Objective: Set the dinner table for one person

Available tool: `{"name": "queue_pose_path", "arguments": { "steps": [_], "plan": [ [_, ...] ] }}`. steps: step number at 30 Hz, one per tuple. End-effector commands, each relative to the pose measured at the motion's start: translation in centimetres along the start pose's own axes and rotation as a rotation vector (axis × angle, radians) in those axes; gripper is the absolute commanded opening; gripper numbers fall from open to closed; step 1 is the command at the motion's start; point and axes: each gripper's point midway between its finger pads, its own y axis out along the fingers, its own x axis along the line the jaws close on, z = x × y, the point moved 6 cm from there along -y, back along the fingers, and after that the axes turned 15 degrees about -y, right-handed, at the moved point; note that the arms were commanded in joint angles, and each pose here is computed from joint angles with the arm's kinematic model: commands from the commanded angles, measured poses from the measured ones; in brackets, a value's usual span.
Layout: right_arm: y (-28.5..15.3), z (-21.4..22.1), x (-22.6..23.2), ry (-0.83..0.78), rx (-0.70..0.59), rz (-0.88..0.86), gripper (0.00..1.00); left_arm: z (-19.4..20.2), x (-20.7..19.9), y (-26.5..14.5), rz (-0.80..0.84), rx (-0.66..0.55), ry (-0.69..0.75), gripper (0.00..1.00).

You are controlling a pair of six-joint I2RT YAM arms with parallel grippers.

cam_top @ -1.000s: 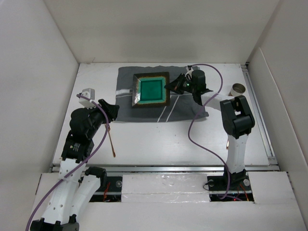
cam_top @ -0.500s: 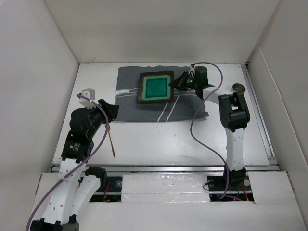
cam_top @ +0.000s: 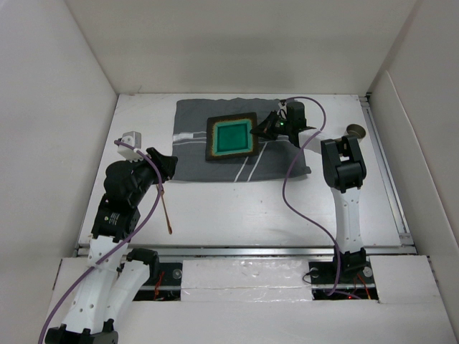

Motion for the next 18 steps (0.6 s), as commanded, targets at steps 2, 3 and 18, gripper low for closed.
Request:
{"name": "queue_pose_path", "arguments": {
  "steps": [2, 3, 18],
  "plan": [
    [-0.4, -3.8, 3.7, -0.084, -0.065, -0.157, 0.0, -1.6, -1.3, -0.2, 0.05, -0.055, 0.011, 0.37],
    [-0.3, -3.7, 3.5, -0.09, -0.068, -0.146, 0.0, -1.6, -1.3, -0.2, 0.048, -0.059, 0.009, 0.37],
    [-1.9, -4.3, 1.6, -0.205, -0.049, 0.098, 0.55, -1.8, 1.1, 0.3, -0.095, -0.094, -0.001, 0.36]
  ]
}}
